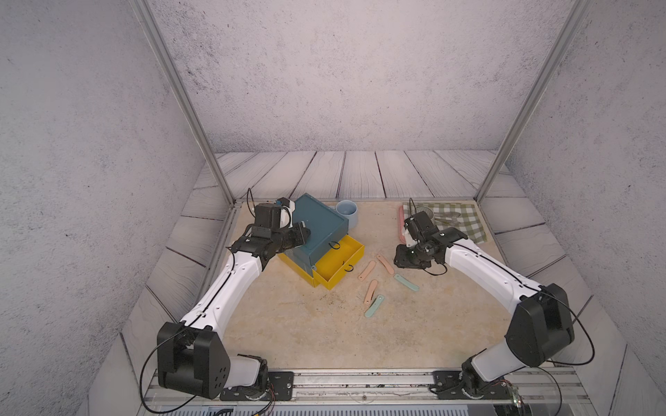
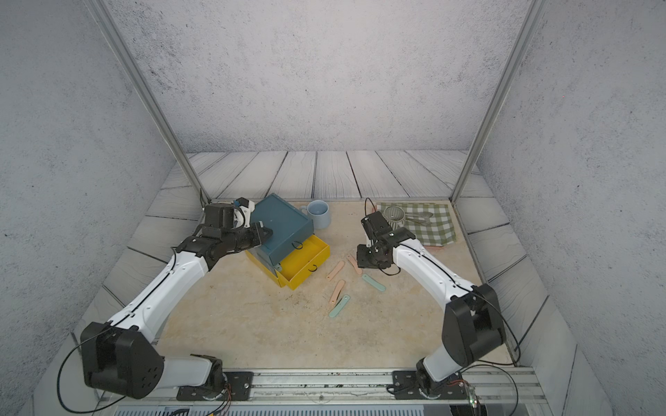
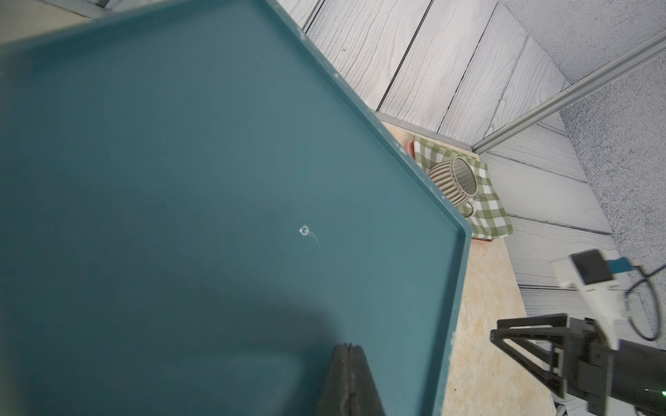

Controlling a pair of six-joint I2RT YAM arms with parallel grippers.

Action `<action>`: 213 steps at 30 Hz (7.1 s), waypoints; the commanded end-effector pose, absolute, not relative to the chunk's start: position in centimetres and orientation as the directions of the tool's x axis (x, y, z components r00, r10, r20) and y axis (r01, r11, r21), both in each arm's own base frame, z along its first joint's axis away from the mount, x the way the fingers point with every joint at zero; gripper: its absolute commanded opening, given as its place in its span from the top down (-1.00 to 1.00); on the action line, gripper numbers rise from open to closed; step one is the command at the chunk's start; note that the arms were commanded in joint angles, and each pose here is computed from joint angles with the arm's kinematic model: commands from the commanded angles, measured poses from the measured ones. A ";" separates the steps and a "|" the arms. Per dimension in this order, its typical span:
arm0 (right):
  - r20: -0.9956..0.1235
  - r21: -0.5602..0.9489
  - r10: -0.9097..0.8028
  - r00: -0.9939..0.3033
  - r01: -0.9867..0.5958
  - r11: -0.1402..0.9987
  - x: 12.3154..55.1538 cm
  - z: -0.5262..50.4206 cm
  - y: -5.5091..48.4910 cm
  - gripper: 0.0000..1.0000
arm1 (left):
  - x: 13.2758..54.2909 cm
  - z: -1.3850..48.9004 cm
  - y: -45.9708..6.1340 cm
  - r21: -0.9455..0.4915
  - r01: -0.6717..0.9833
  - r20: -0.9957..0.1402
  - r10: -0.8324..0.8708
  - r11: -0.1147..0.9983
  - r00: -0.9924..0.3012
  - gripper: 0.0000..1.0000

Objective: Place the fruit knives into the drawer by color
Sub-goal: Pick up the fruit knife from the center of the board, then place the fruit knife in the drawer.

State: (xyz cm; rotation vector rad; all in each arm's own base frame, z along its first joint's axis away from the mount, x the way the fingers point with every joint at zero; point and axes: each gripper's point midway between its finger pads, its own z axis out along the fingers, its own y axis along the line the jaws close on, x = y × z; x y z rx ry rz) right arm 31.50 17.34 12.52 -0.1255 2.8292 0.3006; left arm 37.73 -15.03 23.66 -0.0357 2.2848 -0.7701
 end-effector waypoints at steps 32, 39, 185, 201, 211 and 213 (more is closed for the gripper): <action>-0.008 0.040 -0.242 -0.970 -0.242 0.969 32.5 1.9 14.2 -0.05 | 35.6 18.1 -13.8 -0.497 0.060 -0.477 -0.215 0.866 -0.852 1.00; 0.019 0.098 -0.194 -0.981 -0.192 0.977 30.9 1.0 14.6 0.31 | 35.5 18.2 -13.8 -0.500 0.062 -0.477 -0.215 0.864 -0.852 1.00; -0.203 0.752 0.111 -0.973 -0.082 0.654 33.9 17.1 38.5 0.47 | 35.2 18.6 -13.9 -0.511 0.068 -0.481 -0.220 0.857 -0.848 1.00; -0.200 0.725 0.094 -0.975 -0.082 0.684 33.6 16.1 38.3 0.47 | 35.2 18.8 -13.9 -0.512 0.070 -0.485 -0.221 0.856 -0.846 1.00; -0.211 0.701 0.075 -0.975 -0.097 0.707 33.3 16.1 38.0 0.29 | 35.2 18.8 -13.9 -0.511 0.070 -0.487 -0.221 0.857 -0.845 1.00; -0.214 0.698 0.072 -0.974 -0.101 0.709 33.2 16.3 38.0 0.26 | 35.2 18.8 -13.9 -0.511 0.069 -0.485 -0.221 0.857 -0.846 1.00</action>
